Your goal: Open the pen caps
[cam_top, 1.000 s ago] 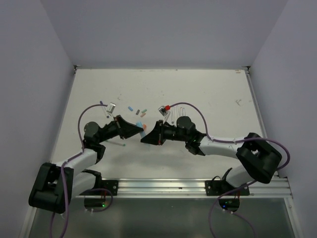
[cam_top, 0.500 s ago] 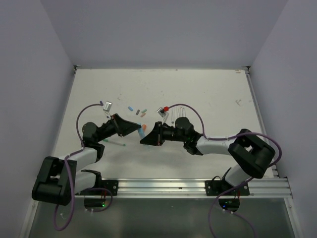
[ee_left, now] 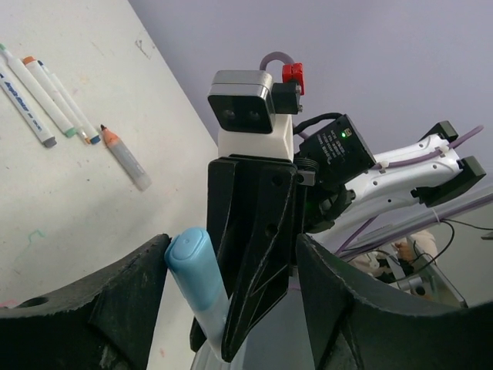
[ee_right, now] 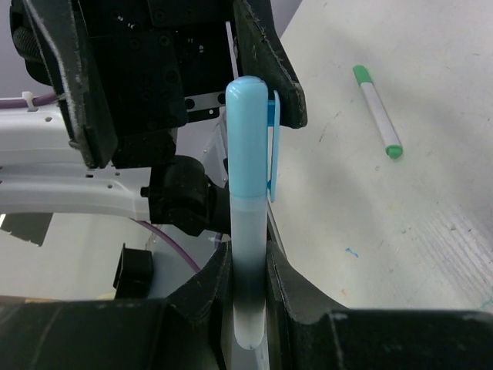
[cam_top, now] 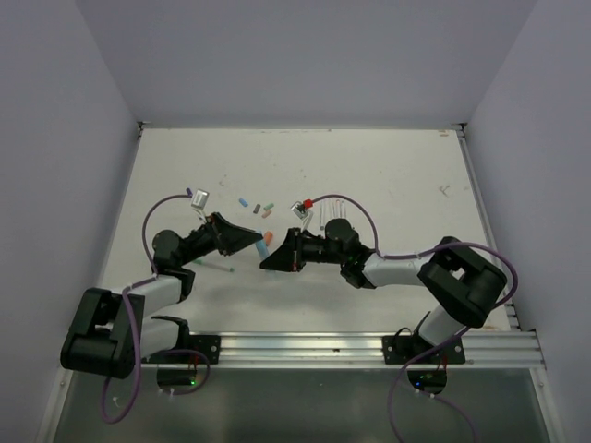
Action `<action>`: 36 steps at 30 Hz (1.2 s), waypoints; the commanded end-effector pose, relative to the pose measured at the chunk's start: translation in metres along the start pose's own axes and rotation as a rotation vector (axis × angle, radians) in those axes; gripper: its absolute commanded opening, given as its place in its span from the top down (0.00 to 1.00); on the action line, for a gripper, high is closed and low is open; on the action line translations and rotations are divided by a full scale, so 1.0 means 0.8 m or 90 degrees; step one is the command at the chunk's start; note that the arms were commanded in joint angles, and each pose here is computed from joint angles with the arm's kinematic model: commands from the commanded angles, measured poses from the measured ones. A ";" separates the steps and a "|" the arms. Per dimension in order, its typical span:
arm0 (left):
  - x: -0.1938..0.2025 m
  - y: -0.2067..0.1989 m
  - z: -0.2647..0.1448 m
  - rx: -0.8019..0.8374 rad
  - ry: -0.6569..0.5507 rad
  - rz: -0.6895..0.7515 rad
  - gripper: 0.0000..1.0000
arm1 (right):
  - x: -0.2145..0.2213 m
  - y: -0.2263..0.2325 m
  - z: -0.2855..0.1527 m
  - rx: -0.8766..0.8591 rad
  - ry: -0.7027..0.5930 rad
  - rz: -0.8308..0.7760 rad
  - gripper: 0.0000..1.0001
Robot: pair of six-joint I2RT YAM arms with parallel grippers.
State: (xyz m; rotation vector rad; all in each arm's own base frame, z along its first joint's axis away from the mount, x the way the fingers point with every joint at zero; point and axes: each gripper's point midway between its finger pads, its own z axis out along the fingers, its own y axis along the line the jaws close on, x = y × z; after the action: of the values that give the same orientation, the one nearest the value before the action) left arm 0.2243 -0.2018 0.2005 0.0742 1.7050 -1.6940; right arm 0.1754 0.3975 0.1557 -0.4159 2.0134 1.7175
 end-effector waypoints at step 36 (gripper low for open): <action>-0.030 0.077 0.003 -0.260 0.008 0.013 1.00 | -0.043 -0.095 -0.058 0.615 -0.069 -0.292 1.00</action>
State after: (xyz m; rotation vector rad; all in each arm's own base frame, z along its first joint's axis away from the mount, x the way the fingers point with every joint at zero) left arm 0.2549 -0.1970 0.1729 -0.0892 1.8888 -1.5659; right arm 0.1945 0.4128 0.1435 -0.3794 2.1399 1.3299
